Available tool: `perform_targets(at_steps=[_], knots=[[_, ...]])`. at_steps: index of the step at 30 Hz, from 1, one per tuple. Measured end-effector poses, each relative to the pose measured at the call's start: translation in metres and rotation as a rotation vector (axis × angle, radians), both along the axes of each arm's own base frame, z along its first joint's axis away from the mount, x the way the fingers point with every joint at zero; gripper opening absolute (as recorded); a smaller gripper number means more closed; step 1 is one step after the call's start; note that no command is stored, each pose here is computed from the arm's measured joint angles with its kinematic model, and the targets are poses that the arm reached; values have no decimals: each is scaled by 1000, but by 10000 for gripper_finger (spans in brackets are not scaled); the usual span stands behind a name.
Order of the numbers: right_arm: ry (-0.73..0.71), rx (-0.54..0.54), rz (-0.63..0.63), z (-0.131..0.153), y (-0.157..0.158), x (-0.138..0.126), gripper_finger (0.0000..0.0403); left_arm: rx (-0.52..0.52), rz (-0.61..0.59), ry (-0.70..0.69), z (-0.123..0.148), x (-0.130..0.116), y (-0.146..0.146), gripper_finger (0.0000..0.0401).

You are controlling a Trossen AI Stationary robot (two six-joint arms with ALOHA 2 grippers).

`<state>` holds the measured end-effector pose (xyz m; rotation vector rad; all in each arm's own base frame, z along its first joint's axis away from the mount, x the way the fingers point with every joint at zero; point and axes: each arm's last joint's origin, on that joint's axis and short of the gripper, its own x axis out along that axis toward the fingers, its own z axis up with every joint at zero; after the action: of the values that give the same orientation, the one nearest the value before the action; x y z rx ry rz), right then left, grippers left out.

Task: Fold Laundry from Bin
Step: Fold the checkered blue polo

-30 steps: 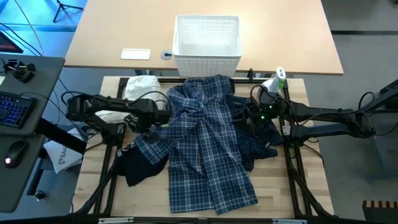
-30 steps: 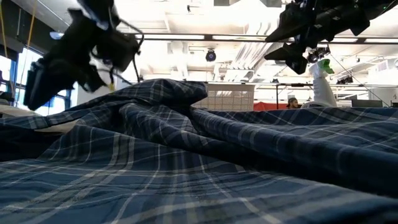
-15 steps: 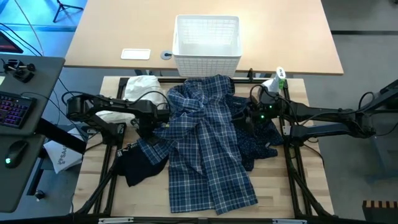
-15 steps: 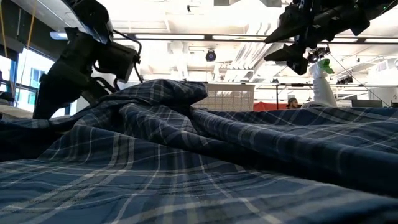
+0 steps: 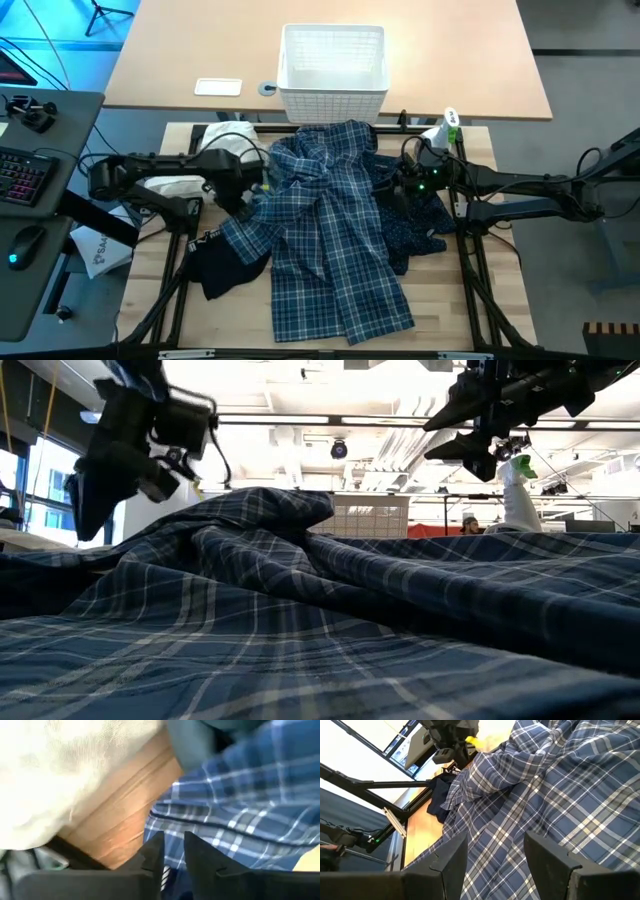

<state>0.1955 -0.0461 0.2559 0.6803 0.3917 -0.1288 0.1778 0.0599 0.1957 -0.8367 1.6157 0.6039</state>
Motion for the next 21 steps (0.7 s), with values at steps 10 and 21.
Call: perform_targets(at_steps=[10, 21], knots=[[1, 44, -14, 0, 0, 0, 188, -133, 100, -121, -40, -19, 15, 234], [3, 37, -24, 0, 0, 0, 188, -120, -93, -276, -23, -5, 14, 75]])
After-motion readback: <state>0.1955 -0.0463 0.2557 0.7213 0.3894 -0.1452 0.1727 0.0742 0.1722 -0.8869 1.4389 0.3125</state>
